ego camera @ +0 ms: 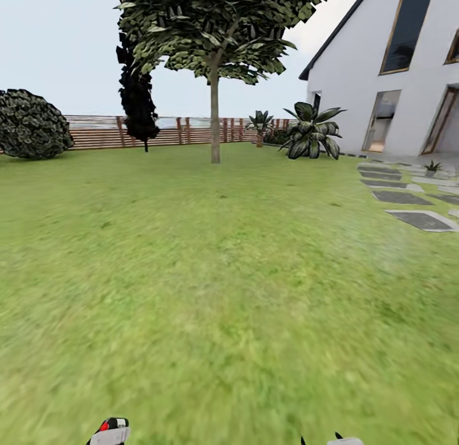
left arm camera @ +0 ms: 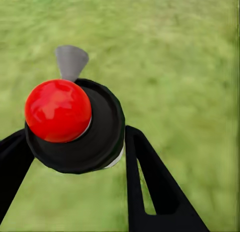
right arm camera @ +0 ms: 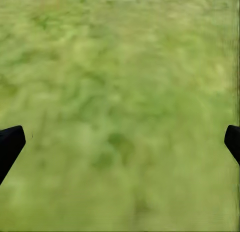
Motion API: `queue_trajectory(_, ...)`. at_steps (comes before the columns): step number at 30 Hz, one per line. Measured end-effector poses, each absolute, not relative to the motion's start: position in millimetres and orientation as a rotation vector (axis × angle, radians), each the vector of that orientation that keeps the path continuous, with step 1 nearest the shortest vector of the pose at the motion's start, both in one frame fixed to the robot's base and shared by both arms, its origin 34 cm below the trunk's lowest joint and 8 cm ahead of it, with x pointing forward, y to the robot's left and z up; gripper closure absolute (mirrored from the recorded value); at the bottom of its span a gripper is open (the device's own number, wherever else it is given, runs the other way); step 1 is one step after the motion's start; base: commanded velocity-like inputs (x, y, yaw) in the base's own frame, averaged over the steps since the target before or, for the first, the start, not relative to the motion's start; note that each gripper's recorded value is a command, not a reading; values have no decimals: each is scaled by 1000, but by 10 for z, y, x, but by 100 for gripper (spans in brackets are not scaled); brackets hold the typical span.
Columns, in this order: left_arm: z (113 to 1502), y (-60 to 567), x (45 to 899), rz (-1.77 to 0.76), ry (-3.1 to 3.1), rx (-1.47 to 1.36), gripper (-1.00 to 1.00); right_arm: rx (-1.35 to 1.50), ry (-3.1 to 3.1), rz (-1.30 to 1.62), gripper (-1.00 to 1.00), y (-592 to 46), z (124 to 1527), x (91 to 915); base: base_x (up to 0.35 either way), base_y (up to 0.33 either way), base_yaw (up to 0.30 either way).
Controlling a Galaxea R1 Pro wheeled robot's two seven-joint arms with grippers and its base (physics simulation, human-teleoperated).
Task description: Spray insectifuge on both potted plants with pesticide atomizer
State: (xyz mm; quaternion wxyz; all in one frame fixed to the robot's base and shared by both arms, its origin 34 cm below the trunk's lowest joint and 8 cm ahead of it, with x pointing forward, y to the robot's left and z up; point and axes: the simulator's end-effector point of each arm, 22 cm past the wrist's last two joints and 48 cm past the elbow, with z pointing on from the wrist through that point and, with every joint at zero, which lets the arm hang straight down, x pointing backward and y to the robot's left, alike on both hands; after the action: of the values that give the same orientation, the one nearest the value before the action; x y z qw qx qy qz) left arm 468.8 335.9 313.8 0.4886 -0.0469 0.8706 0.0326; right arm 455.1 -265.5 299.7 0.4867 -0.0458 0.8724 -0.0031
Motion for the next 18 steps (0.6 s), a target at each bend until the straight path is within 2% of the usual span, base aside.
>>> queue_trajectory(13,3138,3363,4688,80,2116,-114,100,-111,2122,-7,-100,-2655,2998,4551,338,0,-266)
queue_trajectory(18,3138,3359,4687,80,2116,-113,100,-111,2122,-7,-100,-2654,2999,4554,339,0,-64)
